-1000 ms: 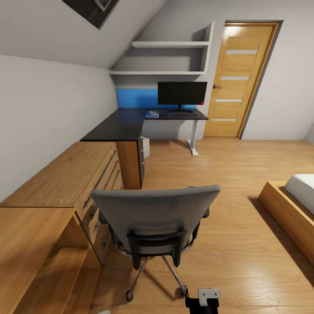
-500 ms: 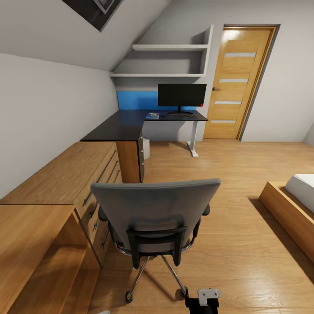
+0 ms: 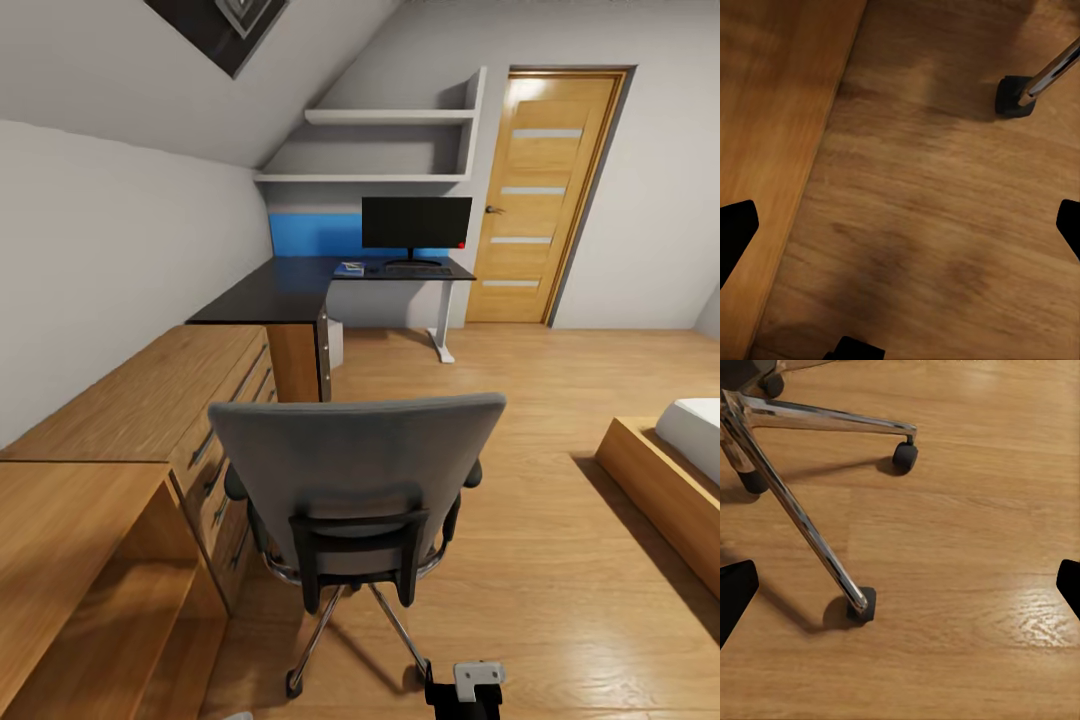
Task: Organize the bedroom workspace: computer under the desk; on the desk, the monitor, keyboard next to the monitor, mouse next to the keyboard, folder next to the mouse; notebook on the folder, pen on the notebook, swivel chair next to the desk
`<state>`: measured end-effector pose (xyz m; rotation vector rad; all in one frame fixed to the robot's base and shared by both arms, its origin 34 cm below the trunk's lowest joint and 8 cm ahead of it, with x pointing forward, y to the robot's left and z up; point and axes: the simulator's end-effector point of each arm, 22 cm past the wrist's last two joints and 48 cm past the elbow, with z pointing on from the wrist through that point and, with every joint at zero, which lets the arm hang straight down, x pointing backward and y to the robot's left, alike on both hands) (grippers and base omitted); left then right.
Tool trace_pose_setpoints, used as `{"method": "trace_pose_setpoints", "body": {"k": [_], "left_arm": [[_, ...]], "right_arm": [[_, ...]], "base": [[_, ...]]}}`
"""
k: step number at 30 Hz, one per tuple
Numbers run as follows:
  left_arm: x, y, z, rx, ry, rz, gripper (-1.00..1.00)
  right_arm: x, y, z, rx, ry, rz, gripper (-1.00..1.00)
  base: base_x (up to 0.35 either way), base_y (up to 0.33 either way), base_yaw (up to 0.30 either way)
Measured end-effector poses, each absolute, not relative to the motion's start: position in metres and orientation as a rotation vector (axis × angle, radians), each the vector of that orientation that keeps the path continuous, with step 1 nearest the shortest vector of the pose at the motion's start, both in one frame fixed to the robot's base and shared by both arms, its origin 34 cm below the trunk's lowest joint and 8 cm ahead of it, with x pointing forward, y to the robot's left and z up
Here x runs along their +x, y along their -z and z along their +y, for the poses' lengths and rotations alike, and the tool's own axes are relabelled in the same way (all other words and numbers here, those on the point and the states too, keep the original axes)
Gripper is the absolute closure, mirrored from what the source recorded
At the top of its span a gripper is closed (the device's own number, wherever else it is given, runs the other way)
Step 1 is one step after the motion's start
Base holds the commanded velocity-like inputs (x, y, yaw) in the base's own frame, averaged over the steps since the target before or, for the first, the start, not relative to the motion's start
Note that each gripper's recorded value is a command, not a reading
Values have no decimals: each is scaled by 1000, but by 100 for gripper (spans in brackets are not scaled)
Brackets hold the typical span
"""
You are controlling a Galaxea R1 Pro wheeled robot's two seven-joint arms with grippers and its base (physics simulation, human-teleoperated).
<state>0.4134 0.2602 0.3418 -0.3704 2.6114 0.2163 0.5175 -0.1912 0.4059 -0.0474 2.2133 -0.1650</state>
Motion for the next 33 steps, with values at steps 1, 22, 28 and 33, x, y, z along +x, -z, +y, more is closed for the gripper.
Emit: {"method": "trace_pose_setpoints", "body": {"k": [1, 22, 28, 33], "left_arm": [[414, -340, 260, -370, -216, 2610, -100], [410, -300, 261, -371, -213, 2595, -100], [407, -287, 260, -371, -212, 2595, -100], [405, -277, 260, -371, -212, 2594, -100]], "right_arm": [[518, -404, -191, -47, 165, 2212, -100], [513, -366, -191, -46, 164, 2197, -100], [511, -354, -191, -45, 164, 2196, -100], [508, -343, -191, -45, 164, 2195, -100]], "base": [[0, 0, 0], [0, 0, 7], [0, 0, 0], [0, 0, 0]]}}
